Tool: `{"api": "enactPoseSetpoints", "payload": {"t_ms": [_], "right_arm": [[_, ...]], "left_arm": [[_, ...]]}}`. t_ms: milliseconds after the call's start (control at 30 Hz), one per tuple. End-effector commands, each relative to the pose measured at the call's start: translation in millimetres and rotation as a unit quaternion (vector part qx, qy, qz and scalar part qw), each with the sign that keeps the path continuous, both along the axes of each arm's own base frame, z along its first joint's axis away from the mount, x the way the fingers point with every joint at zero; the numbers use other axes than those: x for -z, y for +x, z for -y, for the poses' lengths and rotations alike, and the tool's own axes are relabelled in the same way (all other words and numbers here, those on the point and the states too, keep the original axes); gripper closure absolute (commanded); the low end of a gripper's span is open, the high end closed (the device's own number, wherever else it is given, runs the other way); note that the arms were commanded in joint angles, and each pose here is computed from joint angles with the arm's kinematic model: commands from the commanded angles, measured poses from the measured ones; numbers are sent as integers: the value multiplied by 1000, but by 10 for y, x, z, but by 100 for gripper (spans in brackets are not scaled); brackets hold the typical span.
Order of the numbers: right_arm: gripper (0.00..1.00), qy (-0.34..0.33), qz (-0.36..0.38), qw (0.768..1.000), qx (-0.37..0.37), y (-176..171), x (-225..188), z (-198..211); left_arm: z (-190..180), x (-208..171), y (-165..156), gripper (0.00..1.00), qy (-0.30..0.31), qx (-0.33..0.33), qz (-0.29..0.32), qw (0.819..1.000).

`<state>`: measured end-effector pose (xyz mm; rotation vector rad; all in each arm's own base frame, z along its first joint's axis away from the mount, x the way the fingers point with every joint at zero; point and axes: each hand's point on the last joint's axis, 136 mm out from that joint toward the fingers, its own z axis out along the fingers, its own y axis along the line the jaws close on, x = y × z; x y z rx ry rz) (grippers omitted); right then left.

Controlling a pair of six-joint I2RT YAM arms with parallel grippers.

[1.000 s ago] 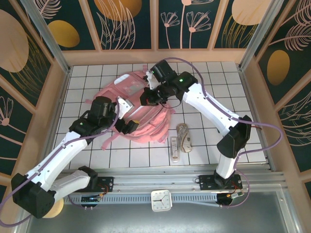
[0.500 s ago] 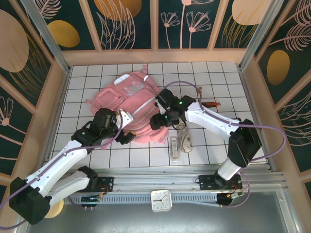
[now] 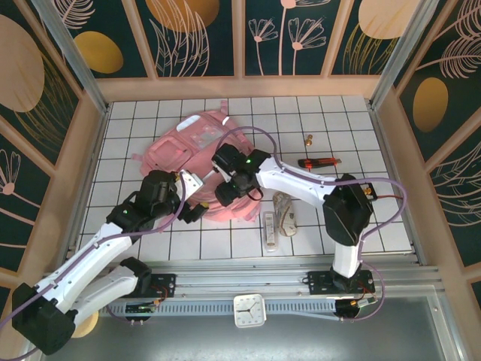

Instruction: Pack the student bag

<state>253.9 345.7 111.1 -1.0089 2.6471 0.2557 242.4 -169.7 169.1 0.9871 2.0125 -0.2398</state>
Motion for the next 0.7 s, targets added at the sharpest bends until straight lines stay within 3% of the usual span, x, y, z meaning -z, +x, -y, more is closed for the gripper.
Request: {"api": "enactPoseSetpoints", "payload": {"t_ms": [0,367,667], "right_arm": [[31,-33,10,999,-11,16,-16,72],[47,-55,3,998,-14,-79,20,198],[76,-52,6,998,-28,-74,42,139]], "left_arm": [[-13,1,-25,1,-5,-5,-5,1000],[-29,9,-17,2,-9,-15,-9,1000],[-21,87,-51,3,3,-5,-22,1000]]}}
